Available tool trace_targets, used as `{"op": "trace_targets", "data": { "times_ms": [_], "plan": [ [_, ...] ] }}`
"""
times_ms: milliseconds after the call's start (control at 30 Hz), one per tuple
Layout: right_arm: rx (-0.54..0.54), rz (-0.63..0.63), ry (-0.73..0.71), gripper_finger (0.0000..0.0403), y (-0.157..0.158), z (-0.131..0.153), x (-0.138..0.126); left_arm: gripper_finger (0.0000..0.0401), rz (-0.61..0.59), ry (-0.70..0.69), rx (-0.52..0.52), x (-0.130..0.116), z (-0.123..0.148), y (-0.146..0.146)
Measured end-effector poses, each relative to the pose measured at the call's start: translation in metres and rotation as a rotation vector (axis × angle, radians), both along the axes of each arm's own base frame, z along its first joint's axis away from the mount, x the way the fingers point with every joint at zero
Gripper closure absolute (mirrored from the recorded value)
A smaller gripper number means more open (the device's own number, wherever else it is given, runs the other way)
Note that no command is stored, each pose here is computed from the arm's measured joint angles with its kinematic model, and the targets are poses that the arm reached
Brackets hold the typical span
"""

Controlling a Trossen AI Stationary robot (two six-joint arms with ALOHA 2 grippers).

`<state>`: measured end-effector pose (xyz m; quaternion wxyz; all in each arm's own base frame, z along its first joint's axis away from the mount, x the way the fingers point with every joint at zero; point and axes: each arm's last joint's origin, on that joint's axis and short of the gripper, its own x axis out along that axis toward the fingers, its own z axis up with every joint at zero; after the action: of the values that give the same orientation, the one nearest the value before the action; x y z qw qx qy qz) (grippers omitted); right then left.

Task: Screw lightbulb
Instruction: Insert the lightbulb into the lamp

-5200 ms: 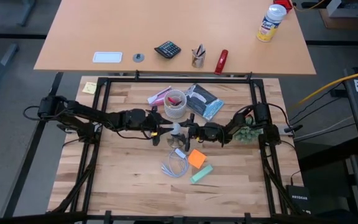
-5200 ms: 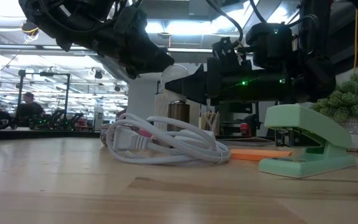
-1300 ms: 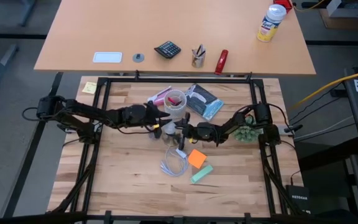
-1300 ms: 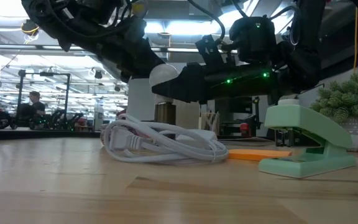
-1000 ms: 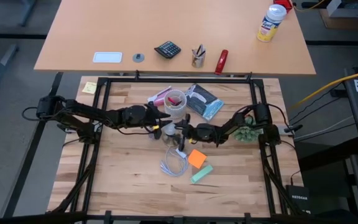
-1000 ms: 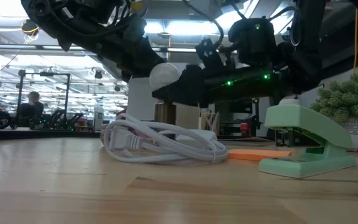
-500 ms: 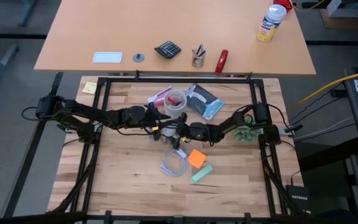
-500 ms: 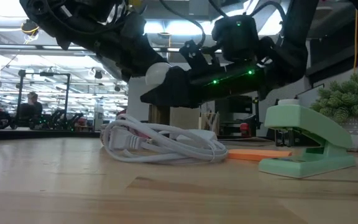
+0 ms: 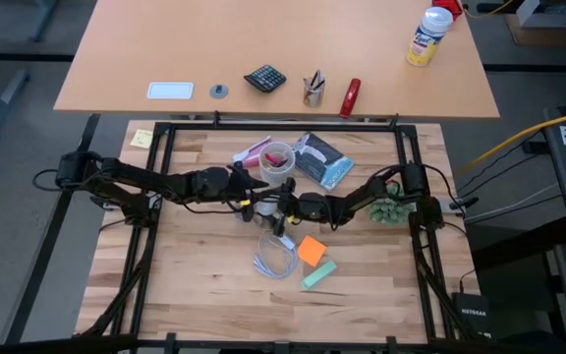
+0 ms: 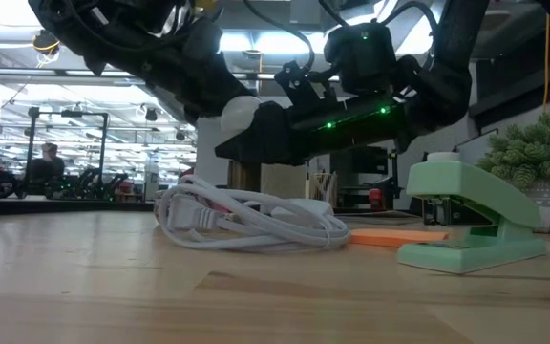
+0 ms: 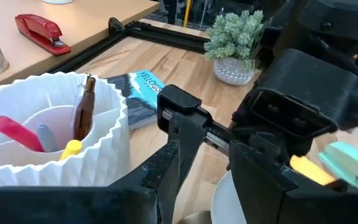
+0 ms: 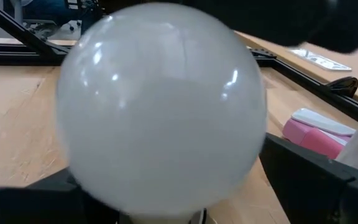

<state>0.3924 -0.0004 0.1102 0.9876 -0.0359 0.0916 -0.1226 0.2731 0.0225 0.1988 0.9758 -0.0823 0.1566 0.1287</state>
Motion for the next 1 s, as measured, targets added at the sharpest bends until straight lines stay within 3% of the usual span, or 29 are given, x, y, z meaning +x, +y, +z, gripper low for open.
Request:
{"op": "trace_targets", "data": {
  "times_ms": [233,1000],
  "plan": [
    [-0.002,-0.002,0.002,0.0061,0.0,0.0,0.0,0.027,-0.005,-0.042,0.016,-0.007,0.013,-0.001],
    [-0.004,0.0,-0.006,0.0061,0.0,0.001,0.0,0.027,-0.001,-0.03,0.015,-0.007,0.013,-0.002]
  ]
}}
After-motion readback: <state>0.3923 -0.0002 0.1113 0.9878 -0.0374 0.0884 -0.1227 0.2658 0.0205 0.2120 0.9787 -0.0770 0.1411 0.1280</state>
